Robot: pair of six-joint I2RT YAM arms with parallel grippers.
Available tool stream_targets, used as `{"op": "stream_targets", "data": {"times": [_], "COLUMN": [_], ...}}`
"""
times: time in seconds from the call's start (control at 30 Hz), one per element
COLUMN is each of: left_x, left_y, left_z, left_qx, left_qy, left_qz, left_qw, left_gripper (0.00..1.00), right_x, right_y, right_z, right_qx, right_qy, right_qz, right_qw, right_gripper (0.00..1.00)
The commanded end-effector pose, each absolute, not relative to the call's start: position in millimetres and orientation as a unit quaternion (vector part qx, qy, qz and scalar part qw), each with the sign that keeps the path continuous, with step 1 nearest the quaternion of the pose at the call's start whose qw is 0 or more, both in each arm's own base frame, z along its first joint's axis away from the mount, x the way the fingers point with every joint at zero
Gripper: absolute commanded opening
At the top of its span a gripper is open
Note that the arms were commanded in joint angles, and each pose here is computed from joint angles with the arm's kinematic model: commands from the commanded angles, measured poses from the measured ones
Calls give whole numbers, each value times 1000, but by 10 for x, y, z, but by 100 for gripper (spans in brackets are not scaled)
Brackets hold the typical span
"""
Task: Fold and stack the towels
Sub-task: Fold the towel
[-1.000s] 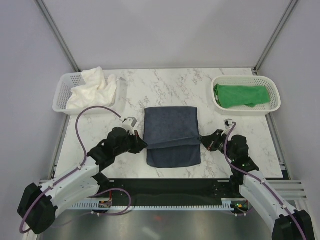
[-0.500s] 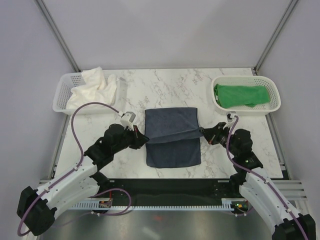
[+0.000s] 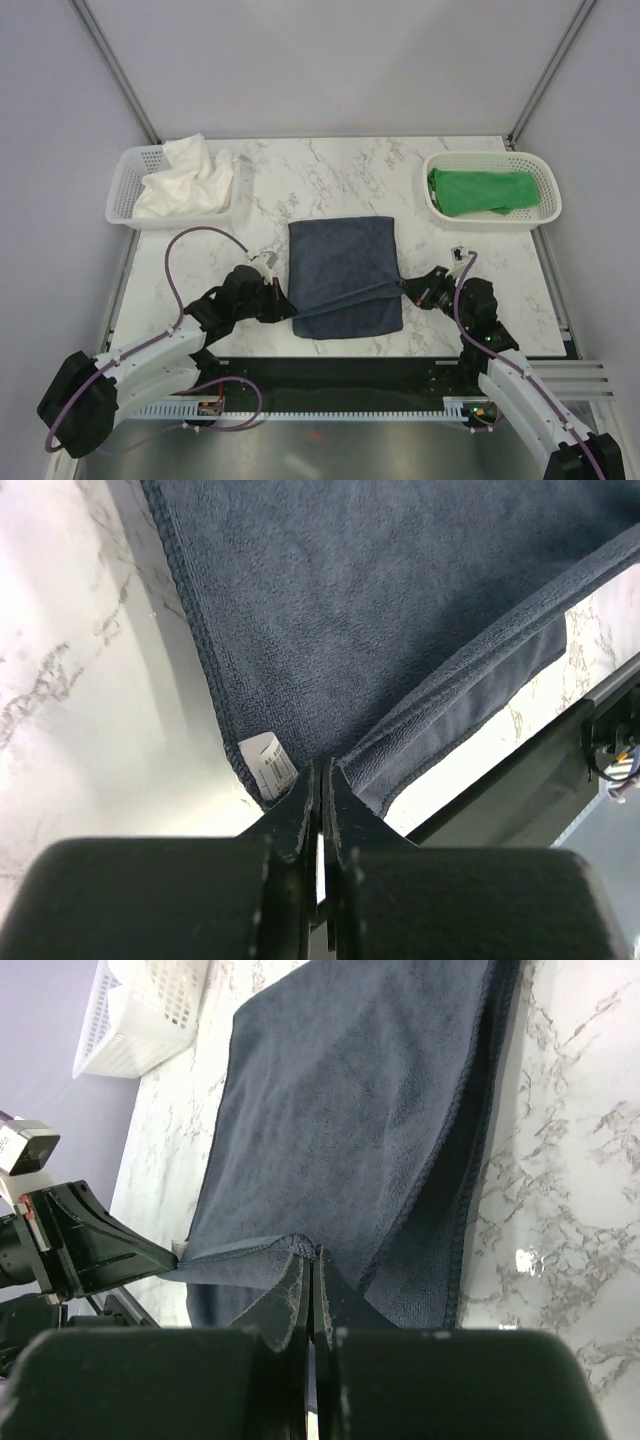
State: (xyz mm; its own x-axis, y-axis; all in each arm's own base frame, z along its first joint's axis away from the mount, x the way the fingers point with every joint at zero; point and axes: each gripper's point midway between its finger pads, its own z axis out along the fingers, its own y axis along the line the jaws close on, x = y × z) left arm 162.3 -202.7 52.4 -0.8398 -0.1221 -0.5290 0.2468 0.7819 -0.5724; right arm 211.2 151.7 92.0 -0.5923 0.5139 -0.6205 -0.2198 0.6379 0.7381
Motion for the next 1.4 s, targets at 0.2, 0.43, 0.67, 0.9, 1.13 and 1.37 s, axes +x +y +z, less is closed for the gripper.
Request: {"op": "stream_targets", "data": {"times": [0.2,0.43,0.67,0.9,1.13,1.37], "left_x": [1804,1867,1959,2560,3324,3662], "left_y": [-2101,-2321,-2237,-2283,-2015,-1727], "left_z": [584,377,20,-36,50,368], "left_qx": [16,14,-4,-8,-39,-32], "left_qy": [898,914,936,954,953,956], "left_qz": [-323,-326,-270,-198,-173,-104], "left_qw": [297,241,224,225,247,271], "left_gripper": [2,2,2,2,2,2], "right_x": [2216,2311,2416,2949,3639,3937], "right_y": [1505,1468,1495,1639,1888,1840], "right_z": [835,522,328,147,120,419], "right_qx": [96,138,162,155,153,108], "right_qy": [799,820,831,851,846,859], "right_qz": [399,375,354,319,324,271], "right_qw": [440,409,397,387,395,421], "right_gripper": [0,0,0,0,0,0]}}
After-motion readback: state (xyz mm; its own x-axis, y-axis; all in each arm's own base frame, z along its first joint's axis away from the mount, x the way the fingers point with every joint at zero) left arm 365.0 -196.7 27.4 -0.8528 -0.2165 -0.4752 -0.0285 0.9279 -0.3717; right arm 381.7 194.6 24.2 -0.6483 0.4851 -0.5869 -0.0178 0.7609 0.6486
